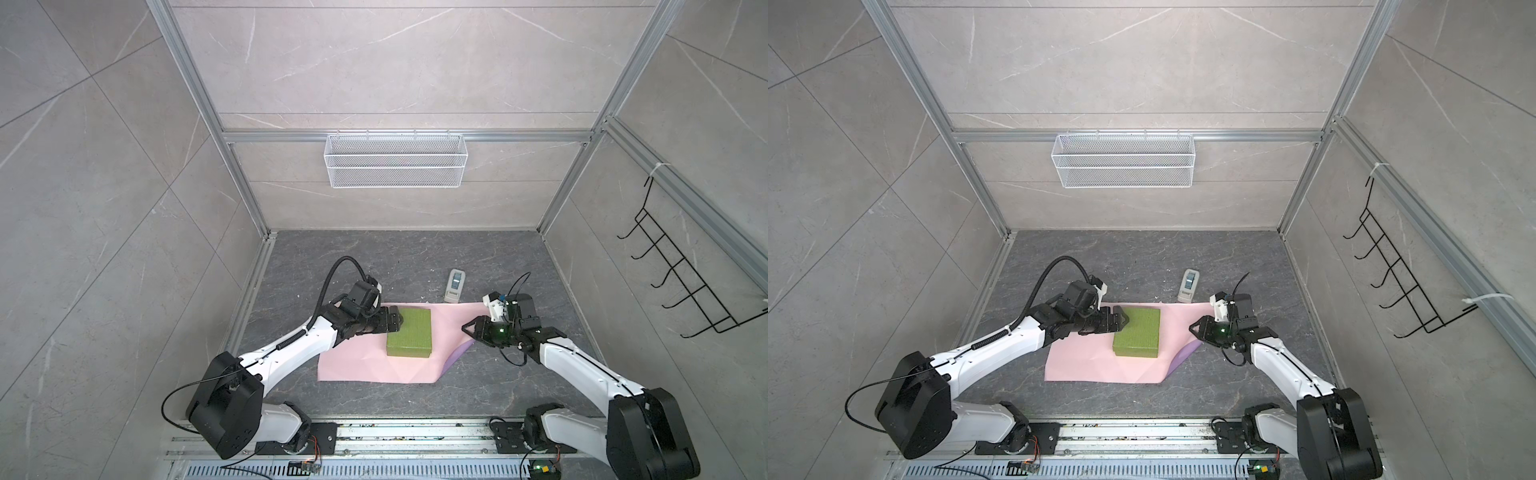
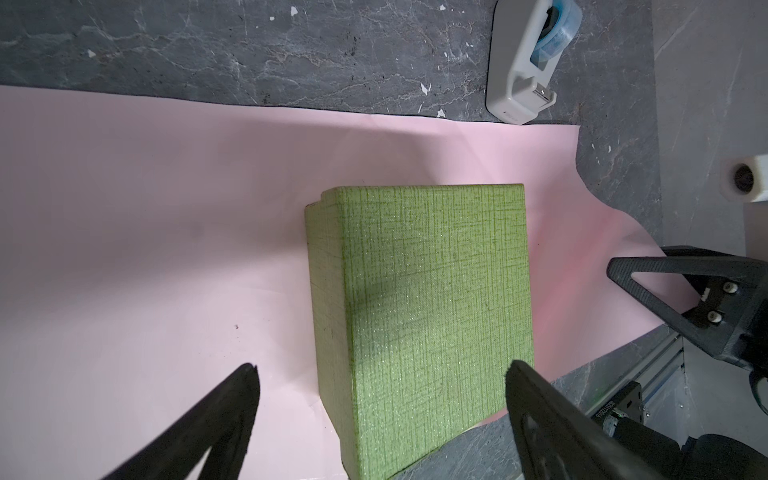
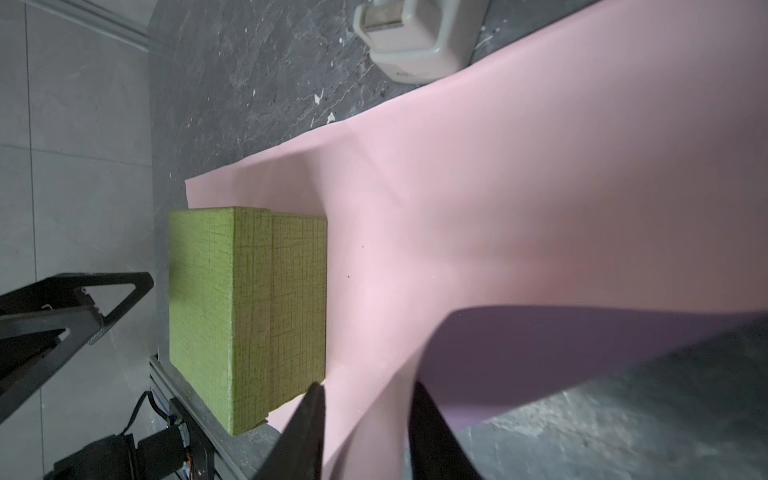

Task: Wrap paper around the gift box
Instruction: 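Raise the gripped paper edge higher with the right gripper beside the box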

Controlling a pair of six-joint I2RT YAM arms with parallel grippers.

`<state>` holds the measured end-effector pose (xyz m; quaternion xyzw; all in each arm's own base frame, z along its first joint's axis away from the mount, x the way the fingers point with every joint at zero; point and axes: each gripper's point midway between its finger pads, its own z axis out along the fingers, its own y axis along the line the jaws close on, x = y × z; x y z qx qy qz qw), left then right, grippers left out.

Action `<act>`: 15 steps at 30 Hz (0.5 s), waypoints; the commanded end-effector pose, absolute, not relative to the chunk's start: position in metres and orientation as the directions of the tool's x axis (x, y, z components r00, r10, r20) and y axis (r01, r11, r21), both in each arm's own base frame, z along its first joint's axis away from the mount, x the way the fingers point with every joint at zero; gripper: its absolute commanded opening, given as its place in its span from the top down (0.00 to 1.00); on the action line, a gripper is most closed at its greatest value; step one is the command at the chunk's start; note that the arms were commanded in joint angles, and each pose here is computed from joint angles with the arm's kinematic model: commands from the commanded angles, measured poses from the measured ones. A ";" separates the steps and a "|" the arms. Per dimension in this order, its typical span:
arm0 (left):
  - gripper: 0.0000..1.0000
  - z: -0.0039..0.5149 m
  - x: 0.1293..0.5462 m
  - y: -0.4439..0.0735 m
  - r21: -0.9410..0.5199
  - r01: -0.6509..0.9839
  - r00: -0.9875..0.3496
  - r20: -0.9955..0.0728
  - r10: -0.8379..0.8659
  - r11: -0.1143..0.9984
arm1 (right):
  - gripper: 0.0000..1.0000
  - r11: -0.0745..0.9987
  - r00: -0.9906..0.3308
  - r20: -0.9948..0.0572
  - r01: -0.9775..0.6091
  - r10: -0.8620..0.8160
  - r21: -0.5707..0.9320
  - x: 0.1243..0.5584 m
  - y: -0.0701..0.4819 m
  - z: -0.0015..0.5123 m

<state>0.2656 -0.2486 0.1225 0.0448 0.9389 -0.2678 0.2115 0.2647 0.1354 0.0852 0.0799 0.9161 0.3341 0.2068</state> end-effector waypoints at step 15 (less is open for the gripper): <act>0.06 0.148 0.271 -0.259 -0.539 0.198 -0.901 -0.429 -0.065 0.819 | 1.00 0.859 -0.901 -0.326 0.092 0.287 0.504 0.232 0.108 0.088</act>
